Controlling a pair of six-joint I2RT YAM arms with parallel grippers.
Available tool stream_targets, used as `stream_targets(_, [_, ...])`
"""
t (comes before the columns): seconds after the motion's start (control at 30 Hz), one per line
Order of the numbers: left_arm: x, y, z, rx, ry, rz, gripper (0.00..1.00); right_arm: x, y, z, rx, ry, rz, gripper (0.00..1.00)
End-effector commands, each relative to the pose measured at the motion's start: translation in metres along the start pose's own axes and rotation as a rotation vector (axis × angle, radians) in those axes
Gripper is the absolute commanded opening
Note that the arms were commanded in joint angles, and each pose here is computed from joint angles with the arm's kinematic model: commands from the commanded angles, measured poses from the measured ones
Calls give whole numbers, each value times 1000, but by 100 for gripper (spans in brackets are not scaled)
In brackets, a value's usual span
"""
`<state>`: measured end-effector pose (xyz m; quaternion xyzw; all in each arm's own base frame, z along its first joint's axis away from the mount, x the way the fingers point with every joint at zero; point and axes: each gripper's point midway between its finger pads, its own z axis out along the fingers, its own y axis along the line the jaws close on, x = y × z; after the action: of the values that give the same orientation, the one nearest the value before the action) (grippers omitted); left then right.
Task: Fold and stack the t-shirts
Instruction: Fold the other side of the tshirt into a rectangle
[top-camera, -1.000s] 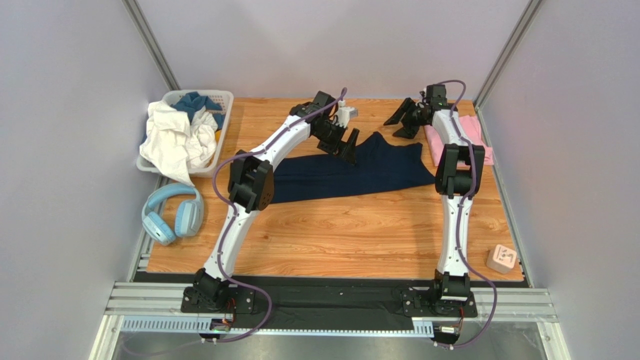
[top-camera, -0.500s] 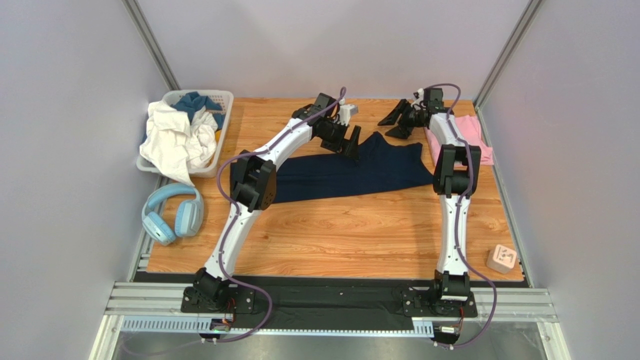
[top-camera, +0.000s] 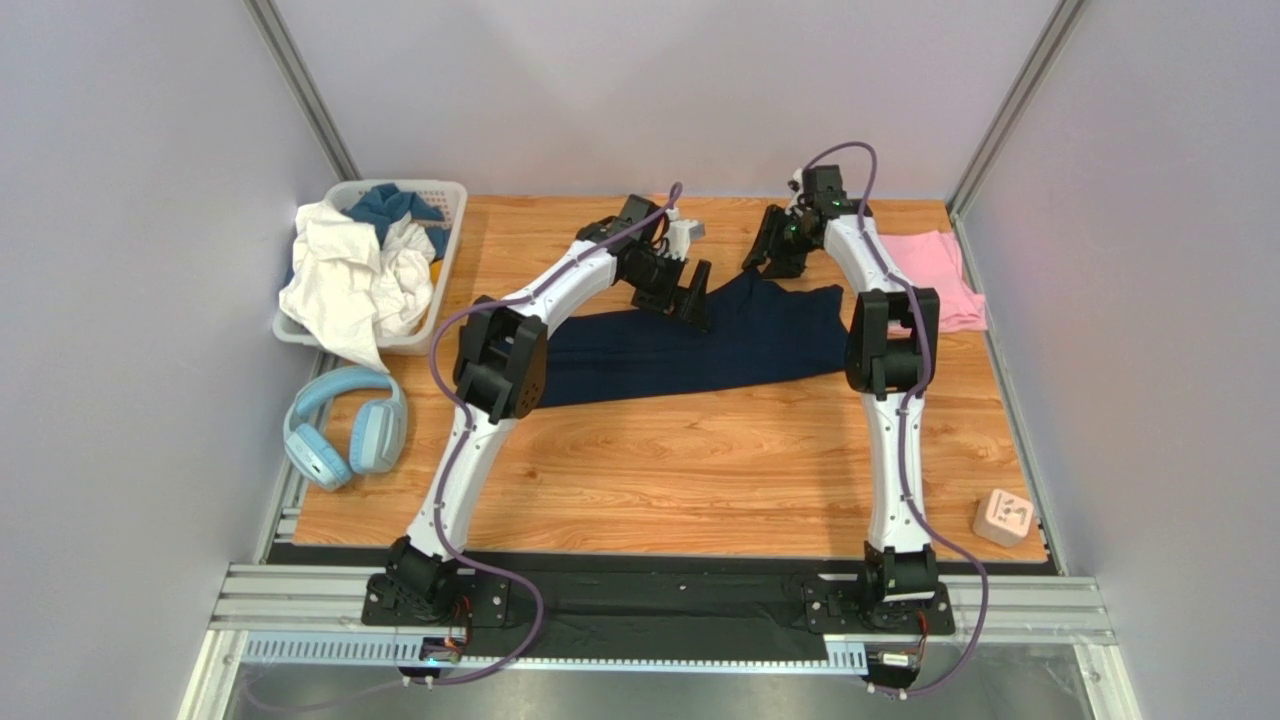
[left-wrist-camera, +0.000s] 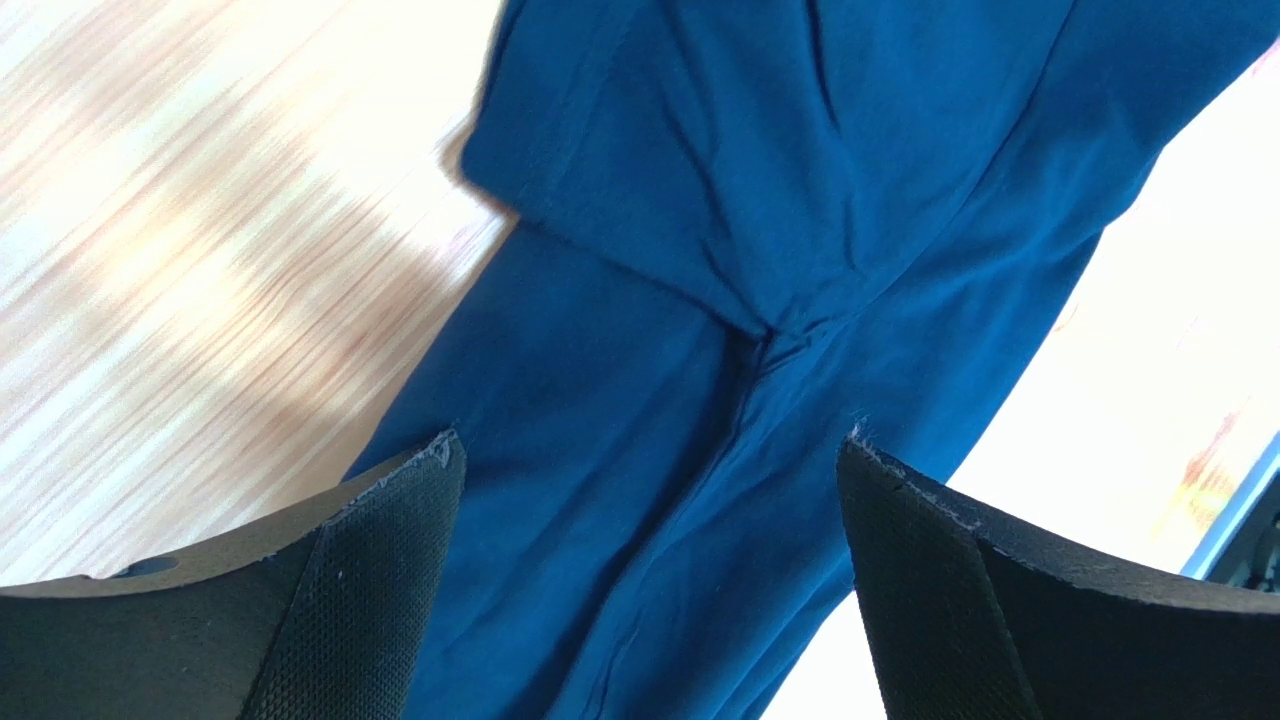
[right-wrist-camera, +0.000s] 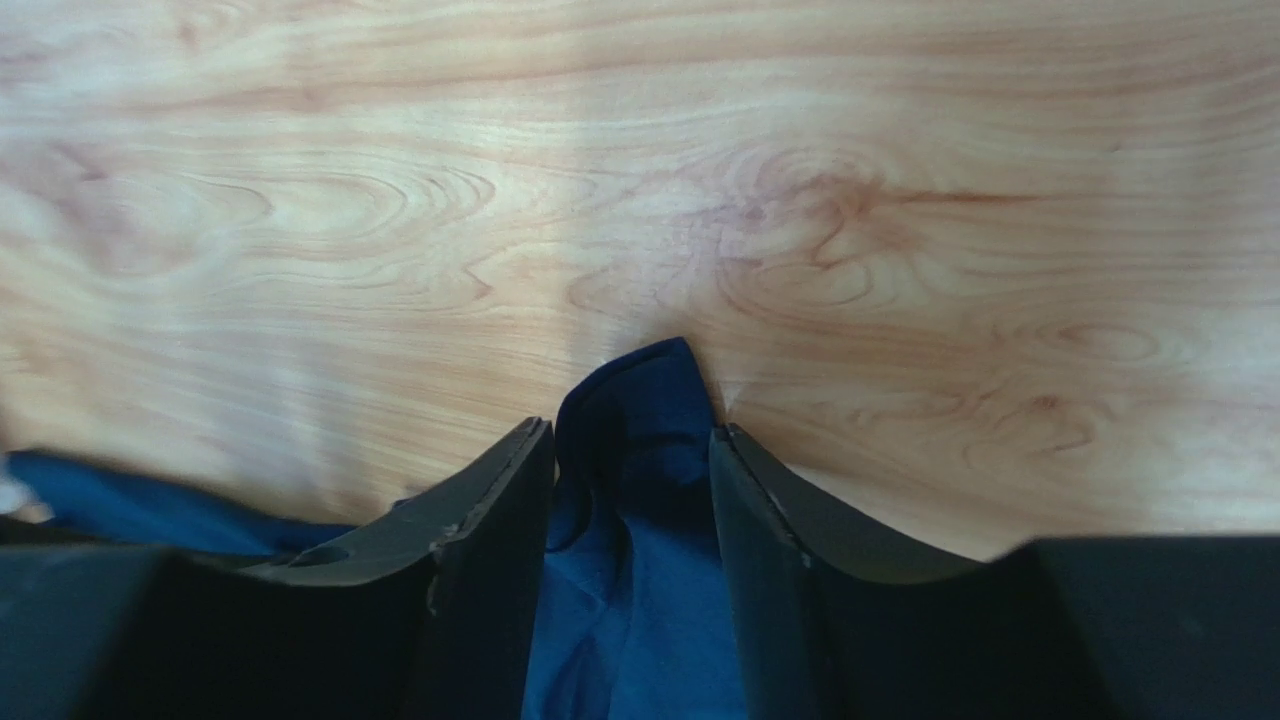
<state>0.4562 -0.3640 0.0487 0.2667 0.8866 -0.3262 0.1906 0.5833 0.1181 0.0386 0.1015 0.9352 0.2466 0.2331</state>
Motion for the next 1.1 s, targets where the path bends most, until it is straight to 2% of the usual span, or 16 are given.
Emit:
stream_targets(0.0, [-18,2,-38,-22,-54,15,100,-9,-11,-24,181,-46,-100,44])
stream_targets(0.07, [-19,6,-45,-29,-60,8,100,-9,-14,-24,220,-50,-111,42])
stream_targets(0.27, [-14,11,-51,-36,-53,6,100,-4,-14,-19,280,-47,-150,29])
stream_targets(0.37, [-12,10,-51,-31,-48,4,100,-4,-13,-14,273,-46,-149,19])
stream_targets(0.4, [-12,10,-51,-28,-48,3,100,-5,-12,-13,266,-46,-148,12])
stream_targets(0.5, [-11,10,-51,-28,-45,4,100,-9,-6,-14,247,-58,-145,0])
stream_targets(0.77, [-5,14,-49,-41,-31,3,100,-37,33,-52,161,-156,-166,0])
stream_targets(1.07, [2,19,-47,-58,-13,-4,100,-41,53,-83,134,-195,-170,0])
